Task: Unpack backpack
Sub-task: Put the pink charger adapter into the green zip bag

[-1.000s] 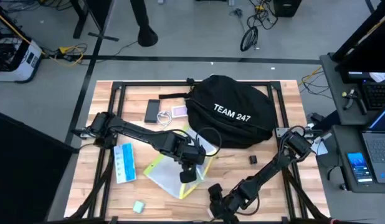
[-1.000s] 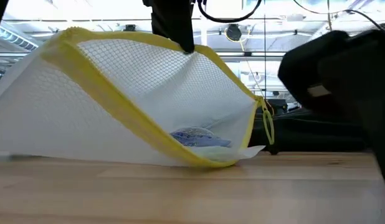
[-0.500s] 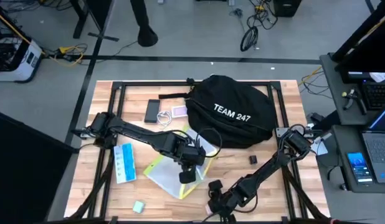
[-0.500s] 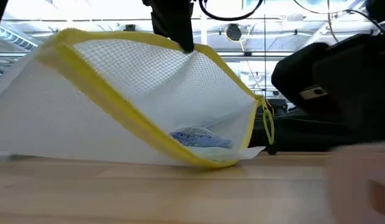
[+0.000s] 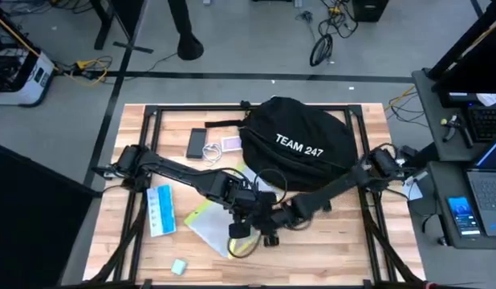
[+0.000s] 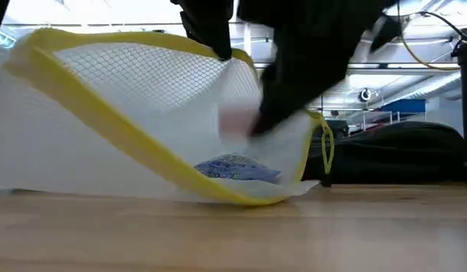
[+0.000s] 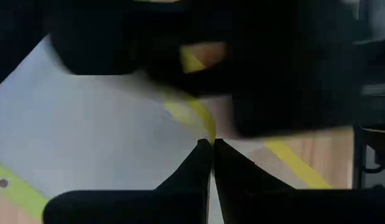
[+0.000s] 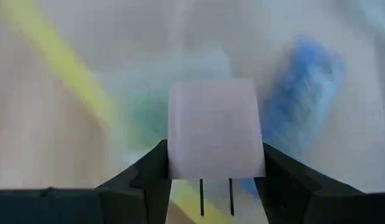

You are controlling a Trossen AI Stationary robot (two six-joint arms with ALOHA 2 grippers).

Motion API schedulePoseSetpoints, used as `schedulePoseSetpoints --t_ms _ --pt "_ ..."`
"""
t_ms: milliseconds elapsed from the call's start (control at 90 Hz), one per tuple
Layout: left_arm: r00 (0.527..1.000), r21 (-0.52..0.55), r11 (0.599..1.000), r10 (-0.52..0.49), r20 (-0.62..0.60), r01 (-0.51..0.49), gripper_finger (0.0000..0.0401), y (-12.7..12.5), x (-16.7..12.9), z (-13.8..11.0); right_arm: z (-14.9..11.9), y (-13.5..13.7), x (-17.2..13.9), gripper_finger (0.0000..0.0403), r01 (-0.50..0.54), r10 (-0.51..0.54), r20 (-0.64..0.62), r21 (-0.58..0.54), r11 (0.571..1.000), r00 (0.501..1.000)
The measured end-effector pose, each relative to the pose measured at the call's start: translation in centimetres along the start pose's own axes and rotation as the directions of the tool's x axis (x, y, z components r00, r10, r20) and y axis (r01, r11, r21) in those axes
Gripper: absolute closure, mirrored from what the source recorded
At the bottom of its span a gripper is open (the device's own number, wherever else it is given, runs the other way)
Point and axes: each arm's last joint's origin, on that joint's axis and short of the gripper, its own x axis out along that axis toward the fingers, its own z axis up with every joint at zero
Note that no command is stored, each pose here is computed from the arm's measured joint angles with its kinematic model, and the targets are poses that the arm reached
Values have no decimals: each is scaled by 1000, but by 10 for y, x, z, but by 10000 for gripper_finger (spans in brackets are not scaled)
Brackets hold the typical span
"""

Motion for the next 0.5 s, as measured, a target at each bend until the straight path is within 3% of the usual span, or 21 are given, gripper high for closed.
schedulePoseSetpoints --t_ms 100,233,311,500 --pt "1000 -14 1000 2 -10 -2 401 2 -1 -1 8 -12 0 137 -35 33 18 74 997 999" --pt "998 -18 1000 22 -53 -23 401 6 -1 -4 2 -12 -9 28 -63 71 -64 128 990 995" --pt "998 3 1000 13 -60 -13 401 4 -1 -5 -3 -4 -20 18 -49 60 -100 109 993 993" --pt "998 21 1000 11 -57 -10 401 2 0 -5 -19 19 -62 57 102 -92 -129 69 992 987"
